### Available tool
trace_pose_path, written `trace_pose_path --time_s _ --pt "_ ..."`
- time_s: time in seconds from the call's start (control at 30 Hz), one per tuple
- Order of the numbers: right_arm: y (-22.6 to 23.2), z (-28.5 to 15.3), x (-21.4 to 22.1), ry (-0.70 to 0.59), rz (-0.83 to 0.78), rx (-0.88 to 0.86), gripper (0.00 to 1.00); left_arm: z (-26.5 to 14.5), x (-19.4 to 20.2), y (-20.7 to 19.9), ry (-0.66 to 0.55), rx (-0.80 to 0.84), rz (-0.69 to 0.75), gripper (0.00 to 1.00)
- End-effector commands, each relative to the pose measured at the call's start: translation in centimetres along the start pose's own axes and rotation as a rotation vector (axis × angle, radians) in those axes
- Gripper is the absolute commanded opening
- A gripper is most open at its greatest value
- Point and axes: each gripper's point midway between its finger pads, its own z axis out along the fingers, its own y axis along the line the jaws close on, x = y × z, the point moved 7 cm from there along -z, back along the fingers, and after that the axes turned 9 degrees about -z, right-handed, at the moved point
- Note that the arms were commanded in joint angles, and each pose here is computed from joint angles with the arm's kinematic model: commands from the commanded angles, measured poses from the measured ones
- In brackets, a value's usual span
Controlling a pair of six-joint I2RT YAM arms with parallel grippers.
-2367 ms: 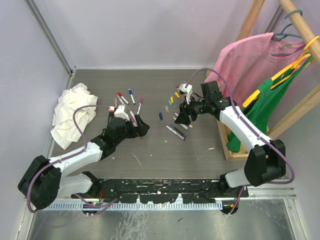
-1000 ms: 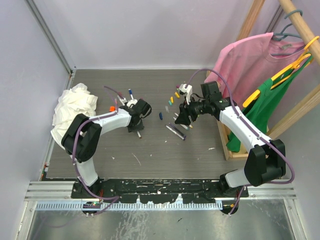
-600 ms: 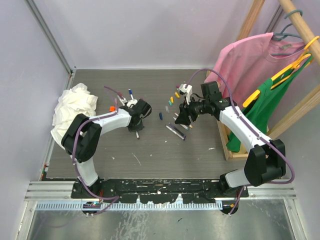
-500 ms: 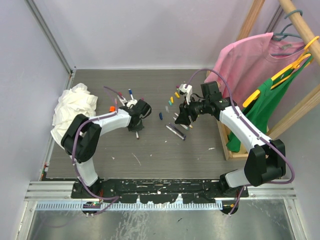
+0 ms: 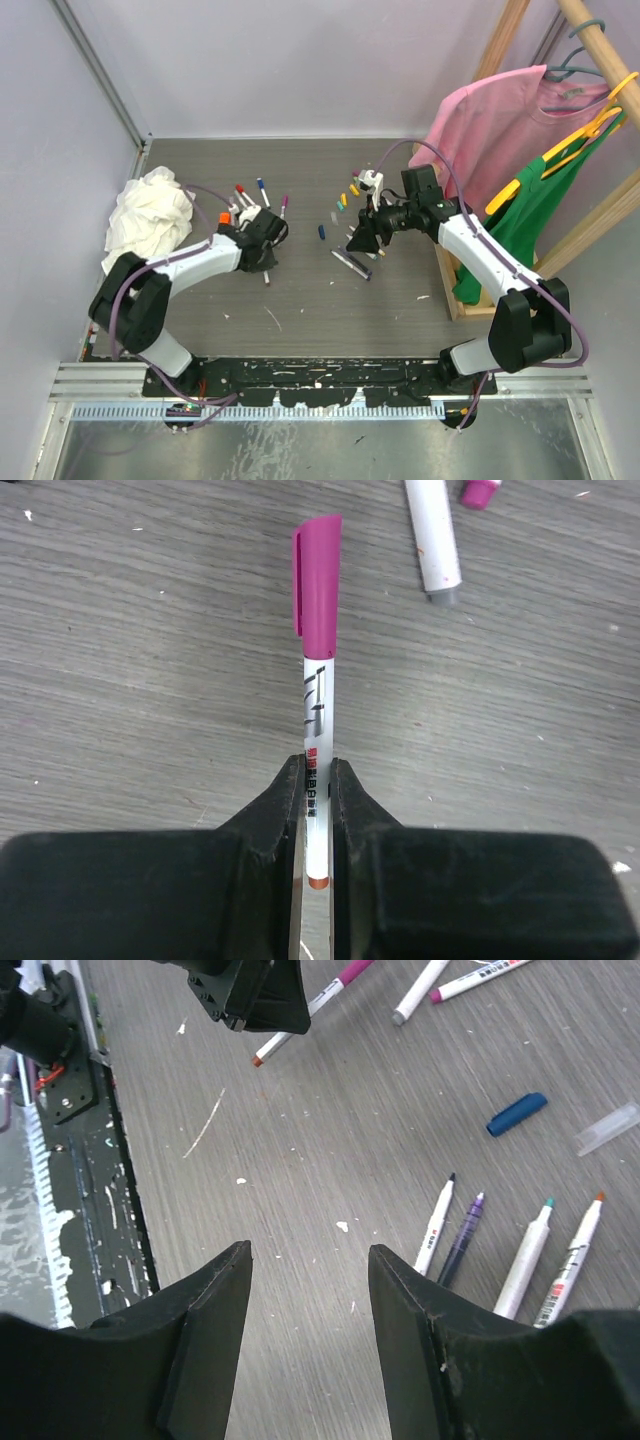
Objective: Open the pen caps
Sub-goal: Pick up the pen from the center of the board.
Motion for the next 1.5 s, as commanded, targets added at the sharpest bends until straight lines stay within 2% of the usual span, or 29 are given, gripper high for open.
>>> trace_pose_path --time_s 0.0,0.4,0.67,0.87,1.47 --pt "0.8 -0.1 -1.3 -0.090 -0.016 -0.061 0.55 -2.5 -1.5 -0.9 -0.076 0.168 -0.054 0.00" --pt "1.4 0.0 -1.5 -0.160 0.019 -0.107 0.55 -7.9 -1.4 -1.6 -0.186 0.688 -0.123 0.00" --pt "1.7 0.4 -1.3 -0.204 0.048 -0.155 0.55 -10.9 -1.2 -2.3 -0.258 0.959 -0.153 0.00" --pt "1.9 0.6 -1.1 -0.230 0.060 -0.166 0.56 -12.2 -0.6 -2.7 -0.296 1.069 -0.163 0.00" --pt "2.0 1.5 -0.3 -0.254 0.137 -0.216 0.55 -13.9 0.2 -4.7 -0.338 1.199 -0.195 0.00"
